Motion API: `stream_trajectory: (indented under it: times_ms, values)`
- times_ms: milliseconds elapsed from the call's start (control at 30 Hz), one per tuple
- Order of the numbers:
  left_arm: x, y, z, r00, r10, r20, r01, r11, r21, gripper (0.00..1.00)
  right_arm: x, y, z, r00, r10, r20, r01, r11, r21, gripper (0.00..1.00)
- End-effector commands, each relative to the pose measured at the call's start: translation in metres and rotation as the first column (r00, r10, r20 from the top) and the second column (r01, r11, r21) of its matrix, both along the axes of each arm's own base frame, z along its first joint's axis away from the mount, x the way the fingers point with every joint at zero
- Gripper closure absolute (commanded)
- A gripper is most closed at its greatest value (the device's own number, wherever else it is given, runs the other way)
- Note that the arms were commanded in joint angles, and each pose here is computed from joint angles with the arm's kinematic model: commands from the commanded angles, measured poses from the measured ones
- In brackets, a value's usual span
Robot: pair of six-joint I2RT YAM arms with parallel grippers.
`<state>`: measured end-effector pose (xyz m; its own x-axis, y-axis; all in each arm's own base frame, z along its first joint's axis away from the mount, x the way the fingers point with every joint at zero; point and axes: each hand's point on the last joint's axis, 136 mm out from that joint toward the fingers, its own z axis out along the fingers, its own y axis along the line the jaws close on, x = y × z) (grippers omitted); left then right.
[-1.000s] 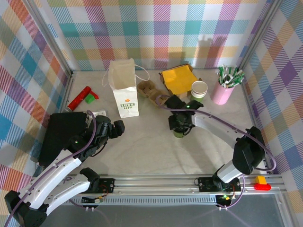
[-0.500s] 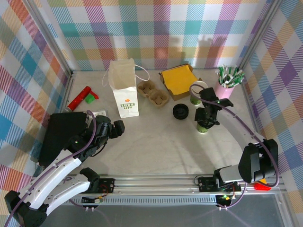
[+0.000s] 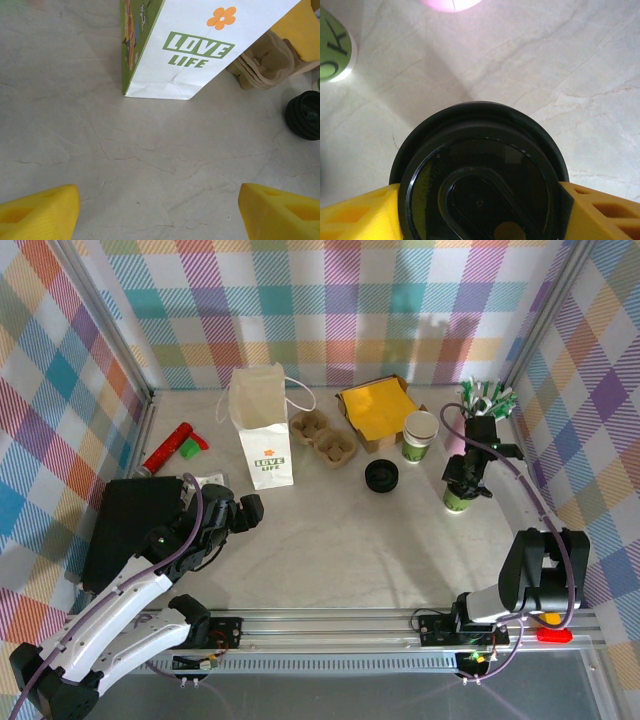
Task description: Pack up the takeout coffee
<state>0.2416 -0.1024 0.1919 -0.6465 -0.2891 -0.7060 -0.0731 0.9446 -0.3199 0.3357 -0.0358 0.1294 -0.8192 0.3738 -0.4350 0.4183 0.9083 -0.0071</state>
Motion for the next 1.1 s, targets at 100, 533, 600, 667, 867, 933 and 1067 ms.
stream_trajectory:
  times_ms: [100, 533, 600, 667, 867, 933, 1067]
  values:
    - [0.000, 0.003, 0.009, 1.000, 0.005, 0.004, -0.005, 1.000, -0.003, 0.18, 0.020, -0.021, 0.000, 0.999, -0.031, 0.007, 0.032, 0.999, -0.008, 0.28]
    - [-0.002, 0.005, 0.009, 1.000, 0.006, 0.005, -0.006, 1.000, 0.004, 0.17, 0.036, -0.039, -0.003, 0.997, -0.075, 0.015, 0.074, 0.997, 0.020, 0.25]
    - [-0.003, 0.006, 0.008, 1.000, 0.009, 0.006, -0.009, 1.000, 0.002, 0.17, 0.037, -0.038, 0.000, 0.997, -0.072, 0.025, 0.072, 0.997, 0.026, 0.22]
    - [-0.004, 0.006, 0.008, 1.000, 0.009, 0.008, -0.009, 1.000, 0.002, 0.17, 0.036, -0.038, 0.005, 0.997, -0.070, 0.035, 0.069, 0.997, 0.026, 0.19]
    - [-0.006, 0.008, 0.014, 1.000, 0.009, 0.016, -0.009, 1.000, -0.002, 0.17, 0.035, -0.034, 0.022, 0.996, -0.056, 0.065, 0.054, 0.998, 0.040, 0.11]
    - [-0.006, 0.009, 0.016, 1.000, 0.010, 0.021, -0.010, 1.000, -0.003, 0.17, 0.034, -0.034, 0.031, 0.996, -0.053, 0.074, 0.050, 0.998, 0.039, 0.10]
    - [-0.007, 0.009, 0.024, 0.999, 0.007, 0.034, -0.007, 1.000, -0.007, 0.17, 0.030, -0.033, 0.057, 0.994, -0.039, 0.103, 0.036, 0.999, 0.030, 0.07]
